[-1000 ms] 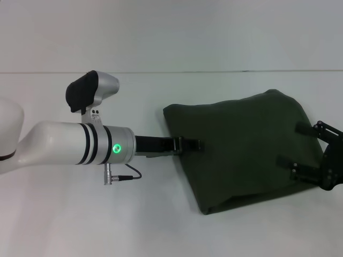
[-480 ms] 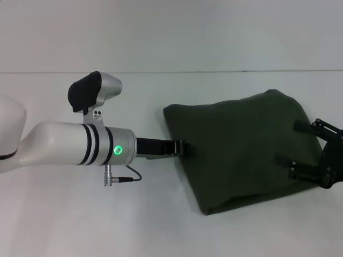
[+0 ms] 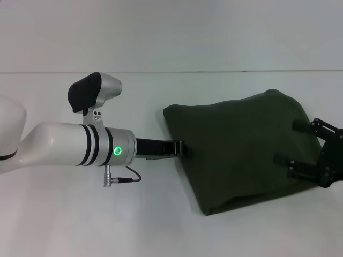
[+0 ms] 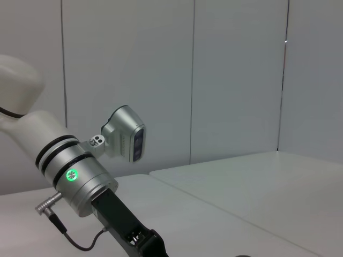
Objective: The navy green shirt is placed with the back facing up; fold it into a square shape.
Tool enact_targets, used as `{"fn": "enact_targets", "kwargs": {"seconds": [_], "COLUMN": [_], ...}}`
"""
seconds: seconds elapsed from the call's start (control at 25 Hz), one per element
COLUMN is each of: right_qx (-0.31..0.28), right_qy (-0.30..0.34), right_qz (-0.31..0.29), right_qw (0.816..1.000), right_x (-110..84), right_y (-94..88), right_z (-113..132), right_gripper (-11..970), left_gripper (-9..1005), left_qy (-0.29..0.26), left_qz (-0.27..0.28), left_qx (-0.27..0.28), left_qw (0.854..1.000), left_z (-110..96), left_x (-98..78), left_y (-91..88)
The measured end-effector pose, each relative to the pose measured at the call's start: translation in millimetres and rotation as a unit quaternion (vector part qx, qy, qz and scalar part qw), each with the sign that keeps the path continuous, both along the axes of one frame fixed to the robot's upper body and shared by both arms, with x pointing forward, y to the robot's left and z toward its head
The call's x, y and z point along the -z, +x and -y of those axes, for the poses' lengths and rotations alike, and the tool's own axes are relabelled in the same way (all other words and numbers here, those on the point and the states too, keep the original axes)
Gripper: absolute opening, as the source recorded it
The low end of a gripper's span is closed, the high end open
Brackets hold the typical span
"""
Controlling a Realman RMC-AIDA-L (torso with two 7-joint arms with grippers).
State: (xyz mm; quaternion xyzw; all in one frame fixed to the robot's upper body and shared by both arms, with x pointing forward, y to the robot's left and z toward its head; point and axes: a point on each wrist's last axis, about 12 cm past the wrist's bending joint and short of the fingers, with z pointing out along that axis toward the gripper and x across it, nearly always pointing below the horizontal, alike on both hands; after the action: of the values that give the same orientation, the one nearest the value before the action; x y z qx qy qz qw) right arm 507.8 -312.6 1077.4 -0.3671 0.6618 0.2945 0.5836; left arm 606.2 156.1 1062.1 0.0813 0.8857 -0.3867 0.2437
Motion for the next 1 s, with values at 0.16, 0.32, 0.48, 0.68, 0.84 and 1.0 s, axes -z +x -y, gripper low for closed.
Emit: {"fn": "enact_targets", "kwargs": {"seconds": [0.16, 0.32, 0.48, 0.68, 0.84, 1.0], "right_qx": [-0.001, -0.001, -0.002, -0.003, -0.002, -0.002], "right_qy": [0.0, 0.002, 0.003, 0.008, 0.01, 0.01], "right_qz": [0.001, 0.001, 0.002, -0.001, -0.004, -0.004], "right_qw": [1.0, 1.0, 1.0, 1.0, 1.0, 1.0], "right_x": [-0.6, -1.1, -1.7, -1.6, -2.8, -3.8], "right_y": [1.3, 1.9, 2.7, 4.9, 6.3, 7.0], "right_z": [-1, -1, -2, -4, -4, -4], "right_gripper": [918, 918, 919, 918, 918, 919], "left_gripper": [1, 1, 1, 2, 2, 2], "left_qy": [0.001, 0.003, 0.004, 0.0, -0.012, -0.021], "left_qz": [0.002, 0.006, 0.011, 0.017, 0.018, 0.028], "left_qx": [0.002, 0.001, -0.002, -0.012, -0.035, -0.043], "left_qw": [1.0, 1.0, 1.0, 1.0, 0.999, 0.998], "left_z": [0, -3, -7, -17, -26, -32], "left_x": [0.3, 0.1, -0.7, -4.7, -7.1, -7.6], "left_y": [-0.3, 0.4, 1.2, 4.1, 7.5, 7.4]}}
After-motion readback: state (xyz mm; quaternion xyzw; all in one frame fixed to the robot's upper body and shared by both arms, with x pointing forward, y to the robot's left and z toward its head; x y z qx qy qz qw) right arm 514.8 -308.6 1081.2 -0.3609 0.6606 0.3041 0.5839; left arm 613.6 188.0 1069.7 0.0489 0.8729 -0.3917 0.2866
